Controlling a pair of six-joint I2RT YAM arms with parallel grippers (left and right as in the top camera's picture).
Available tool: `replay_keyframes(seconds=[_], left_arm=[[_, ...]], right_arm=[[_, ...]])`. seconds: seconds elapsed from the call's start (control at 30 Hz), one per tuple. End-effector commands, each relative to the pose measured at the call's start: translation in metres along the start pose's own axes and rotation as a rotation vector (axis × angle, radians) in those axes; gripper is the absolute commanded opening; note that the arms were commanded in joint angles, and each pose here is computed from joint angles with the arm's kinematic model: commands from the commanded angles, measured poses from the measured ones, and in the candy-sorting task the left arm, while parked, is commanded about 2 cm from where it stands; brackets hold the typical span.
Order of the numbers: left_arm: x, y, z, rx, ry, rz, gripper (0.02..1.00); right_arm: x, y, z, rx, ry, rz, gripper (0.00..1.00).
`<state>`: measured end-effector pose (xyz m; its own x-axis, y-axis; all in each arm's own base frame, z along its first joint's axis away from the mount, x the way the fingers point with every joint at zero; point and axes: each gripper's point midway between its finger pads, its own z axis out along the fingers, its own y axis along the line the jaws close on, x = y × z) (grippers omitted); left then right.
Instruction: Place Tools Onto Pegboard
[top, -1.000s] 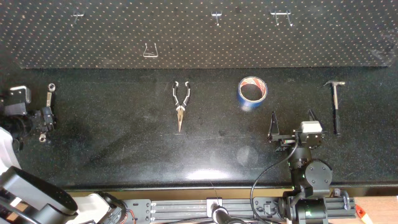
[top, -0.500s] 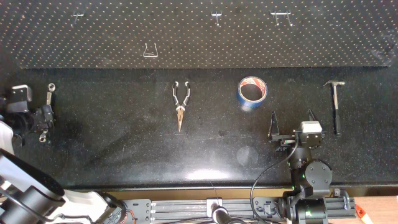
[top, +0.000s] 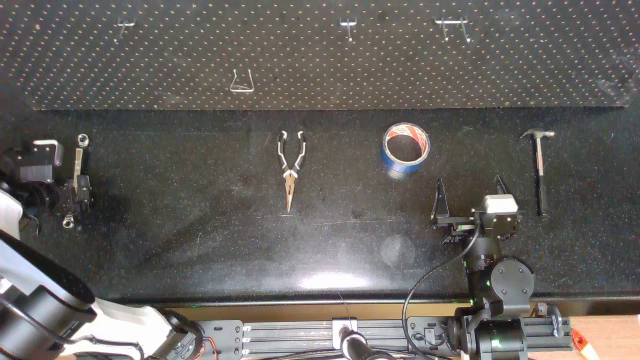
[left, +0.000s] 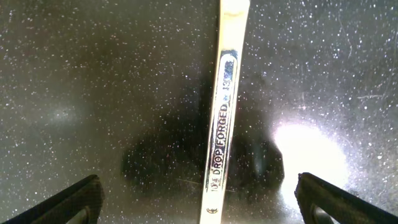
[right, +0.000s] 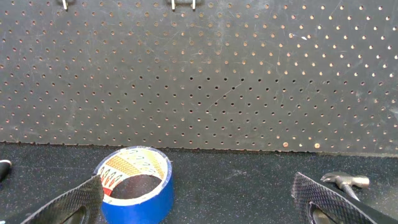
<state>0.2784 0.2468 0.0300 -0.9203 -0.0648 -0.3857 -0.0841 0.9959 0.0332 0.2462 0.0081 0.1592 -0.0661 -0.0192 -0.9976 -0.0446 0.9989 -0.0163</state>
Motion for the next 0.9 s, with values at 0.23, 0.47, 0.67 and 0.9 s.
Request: replay_keyframes(seconds=[0.23, 0.47, 0.67, 0.9], left_arm=[[0.006, -0.001, 0.013, 0.028, 0.026, 0.035, 0.928], [0.001, -0.006, 0.018, 0.060, 0.000, -0.028, 0.812], [0.002, -0.006, 0.018, 0.063, 0.004, -0.030, 0.509], [0.002, -0.006, 0.018, 0.062, 0.006, -0.127, 0.325]], right_arm=[[0.001, 0.002, 0.000, -0.007, 0.000, -0.003, 0.982], [0.001, 0.002, 0.000, -0.007, 0.000, -0.003, 0.982], [0.001, 0.002, 0.000, -0.007, 0.000, -0.003, 0.982], [0.001, 0.002, 0.000, -0.007, 0.000, -0.003, 0.982]])
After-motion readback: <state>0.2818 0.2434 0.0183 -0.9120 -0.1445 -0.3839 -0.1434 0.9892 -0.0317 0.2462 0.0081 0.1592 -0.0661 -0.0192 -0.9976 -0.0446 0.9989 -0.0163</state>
